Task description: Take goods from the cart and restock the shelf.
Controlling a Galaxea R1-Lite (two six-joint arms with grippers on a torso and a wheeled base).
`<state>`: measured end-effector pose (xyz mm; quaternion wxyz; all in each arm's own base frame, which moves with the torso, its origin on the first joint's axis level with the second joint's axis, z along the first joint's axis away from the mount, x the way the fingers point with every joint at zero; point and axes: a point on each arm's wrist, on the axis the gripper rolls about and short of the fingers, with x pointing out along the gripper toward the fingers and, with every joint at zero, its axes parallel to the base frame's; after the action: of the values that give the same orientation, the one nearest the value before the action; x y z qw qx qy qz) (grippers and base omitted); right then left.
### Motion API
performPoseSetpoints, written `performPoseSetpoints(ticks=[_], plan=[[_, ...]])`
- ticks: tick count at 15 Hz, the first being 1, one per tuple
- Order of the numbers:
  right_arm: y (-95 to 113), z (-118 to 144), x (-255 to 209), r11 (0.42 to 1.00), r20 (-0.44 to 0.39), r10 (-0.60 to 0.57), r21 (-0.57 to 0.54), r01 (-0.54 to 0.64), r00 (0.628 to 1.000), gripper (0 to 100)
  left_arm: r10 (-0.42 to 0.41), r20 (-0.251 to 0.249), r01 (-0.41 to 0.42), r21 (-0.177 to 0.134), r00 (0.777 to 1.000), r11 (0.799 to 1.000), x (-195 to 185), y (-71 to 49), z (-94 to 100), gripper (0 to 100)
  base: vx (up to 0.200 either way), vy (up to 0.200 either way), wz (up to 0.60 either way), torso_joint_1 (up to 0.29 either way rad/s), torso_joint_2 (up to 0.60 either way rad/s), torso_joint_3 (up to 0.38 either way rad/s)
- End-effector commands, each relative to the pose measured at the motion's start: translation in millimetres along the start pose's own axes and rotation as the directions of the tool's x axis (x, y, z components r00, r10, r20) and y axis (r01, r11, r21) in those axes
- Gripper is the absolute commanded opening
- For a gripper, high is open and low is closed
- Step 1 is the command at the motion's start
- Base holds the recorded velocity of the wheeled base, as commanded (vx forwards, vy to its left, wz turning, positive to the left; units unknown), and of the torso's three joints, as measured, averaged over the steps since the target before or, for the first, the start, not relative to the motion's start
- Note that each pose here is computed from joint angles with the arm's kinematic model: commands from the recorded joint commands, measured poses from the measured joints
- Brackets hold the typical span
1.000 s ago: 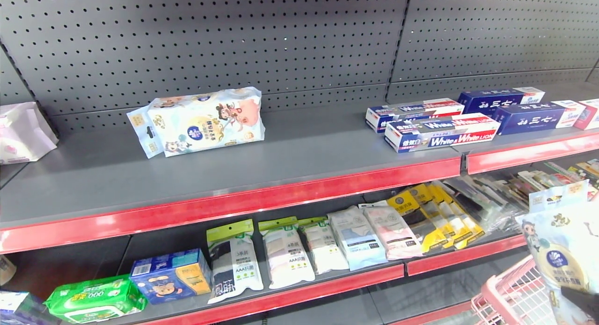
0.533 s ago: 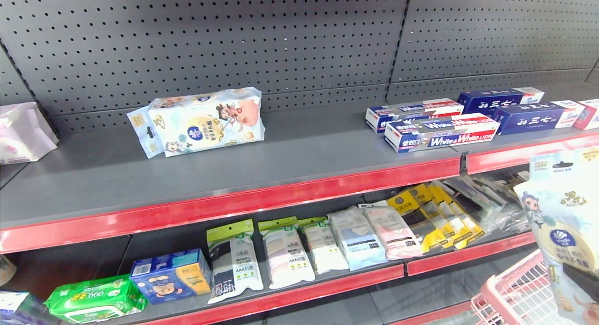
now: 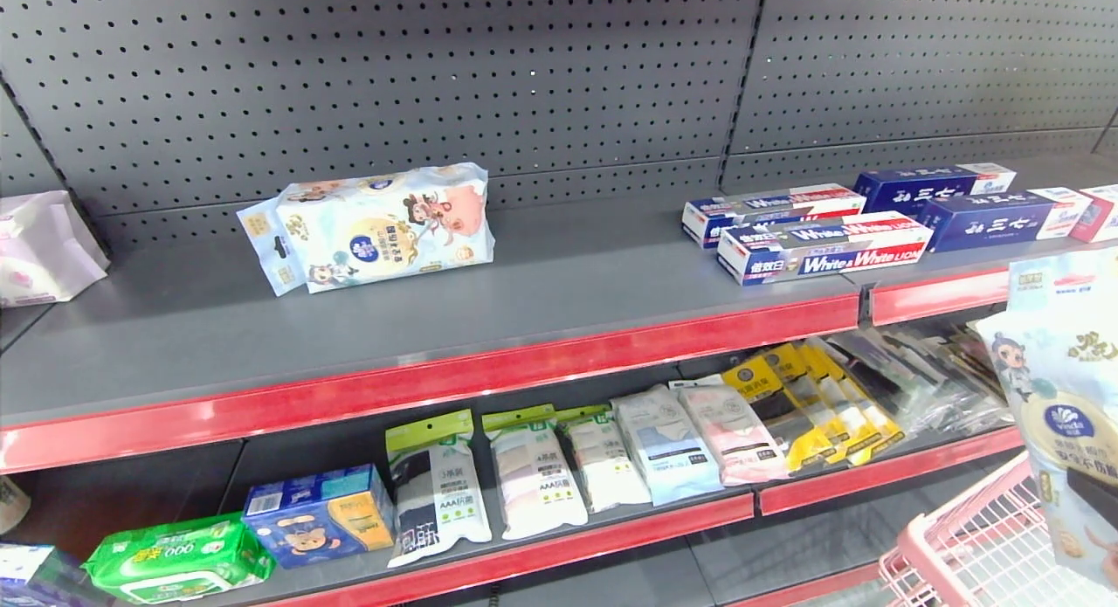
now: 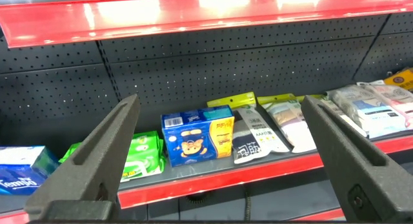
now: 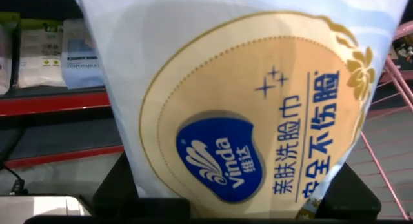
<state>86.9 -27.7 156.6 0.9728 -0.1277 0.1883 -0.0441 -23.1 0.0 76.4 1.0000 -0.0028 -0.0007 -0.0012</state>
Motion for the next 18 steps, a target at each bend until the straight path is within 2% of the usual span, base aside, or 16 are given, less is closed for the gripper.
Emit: performPoseSetpoints(ticks=[1,5,7,12,14,18], plan=[[-0.8,1.5,1.2,1.0,-0.001,0.0,-0.001,0.0,1.0,0,0.001,0.002,-0.001,-0.001,1.0,1.0,-0.1,0.0,0.2,100,0.0,0.0,0.0,0.0,0.0,0.0],[-2.1,4.0,3.1,1.0,-0.002,0.001,-0.011,-0.001,1.0,0,0.001,0.002,-0.001,0.002,1.0,1.0,-0.1,0.0,0.2,100,0.0,0.0,0.0,0.0,0.0,0.0],[-2.1,3.4,4.0,1.0,-0.008,0.003,-0.019,-0.003,1.0,0,0.001,0.0,-0.001,0.002,1.0,1.0,0.0,0.0,-0.2,100,0.0,0.2,0.0,0.005,0.0,0.002],[-2.1,3.7,4.5,0.998,-0.008,0.008,-0.058,-0.008,1.0,0,0.001,0.0,-0.001,0.001,1.0,1.0,0.0,0.0,-0.2,100,0.0,0.0,0.0,0.0,0.0,0.0],[-1.1,2.4,3.6,0.993,-0.007,0.01,-0.12,-0.011,1.0,0,0.001,0.002,-0.001,0.001,1.0,1.0,-0.1,0.0,0.2,100,0.0,0.0,0.0,0.0,0.0,0.0],[-1.6,3.9,4.1,0.992,0.001,0.009,-0.129,-0.009,1.0,0,0.001,0.002,-0.001,0.002,1.0,1.0,-0.1,0.0,0.2,100,0.0,0.0,0.0,0.0,0.0,0.0]])
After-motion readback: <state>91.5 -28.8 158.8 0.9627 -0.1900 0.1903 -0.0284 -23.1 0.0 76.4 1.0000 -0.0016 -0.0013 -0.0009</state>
